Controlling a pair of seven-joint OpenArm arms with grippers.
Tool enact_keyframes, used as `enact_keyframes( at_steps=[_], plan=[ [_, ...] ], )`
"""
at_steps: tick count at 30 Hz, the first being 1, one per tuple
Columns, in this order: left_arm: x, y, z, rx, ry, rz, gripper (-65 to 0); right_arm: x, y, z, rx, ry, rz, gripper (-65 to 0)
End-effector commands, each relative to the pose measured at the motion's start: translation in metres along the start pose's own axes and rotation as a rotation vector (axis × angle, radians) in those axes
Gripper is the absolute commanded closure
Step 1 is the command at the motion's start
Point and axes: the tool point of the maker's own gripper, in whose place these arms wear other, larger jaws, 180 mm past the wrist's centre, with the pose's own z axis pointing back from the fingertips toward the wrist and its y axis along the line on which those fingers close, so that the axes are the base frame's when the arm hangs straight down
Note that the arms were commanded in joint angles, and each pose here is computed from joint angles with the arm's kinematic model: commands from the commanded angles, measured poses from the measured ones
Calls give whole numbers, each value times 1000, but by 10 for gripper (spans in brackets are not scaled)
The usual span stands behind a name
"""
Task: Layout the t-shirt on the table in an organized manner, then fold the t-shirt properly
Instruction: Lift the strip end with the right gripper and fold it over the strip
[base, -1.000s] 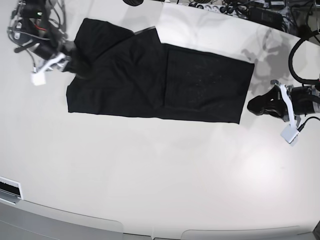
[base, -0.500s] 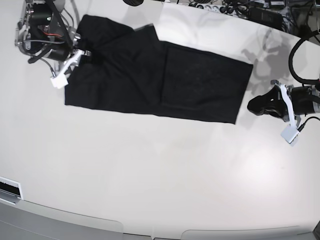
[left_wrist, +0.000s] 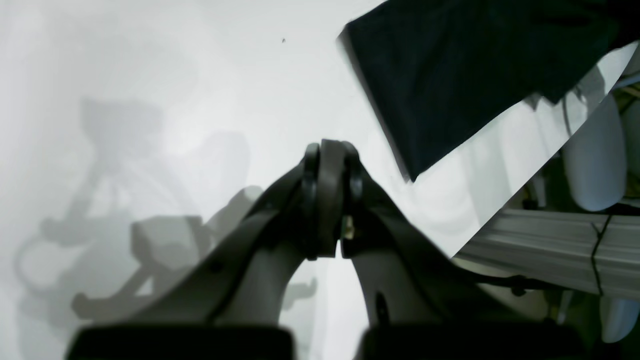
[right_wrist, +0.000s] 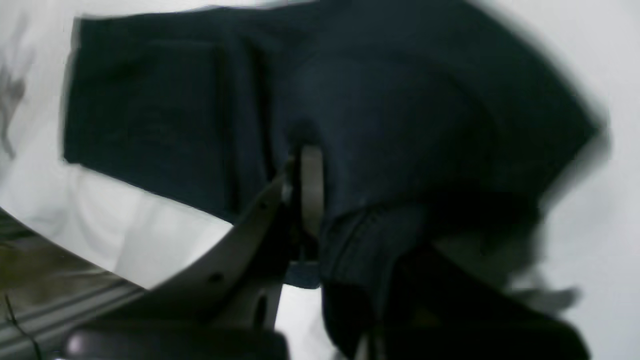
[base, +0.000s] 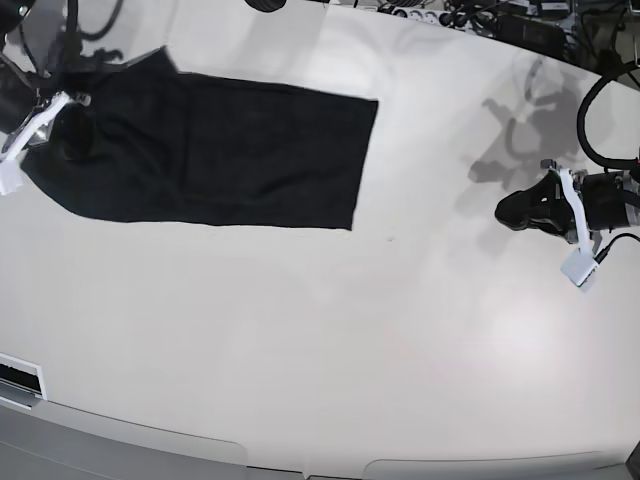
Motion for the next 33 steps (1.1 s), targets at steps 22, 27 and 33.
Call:
enact_keyframes(
  at_steps=[22, 27, 33],
  plan=[
    [19, -1, 8, -6, -62, -24, 0, 77, 258, -35, 542, -311, 267, -402],
    [18, 0, 9, -5, -59, -24, 0, 88, 279, -24, 615, -332, 336, -493],
    [16, 0, 9, -5, -45, -25, 0, 88, 255, -28, 538, -316, 356, -493]
  ],
)
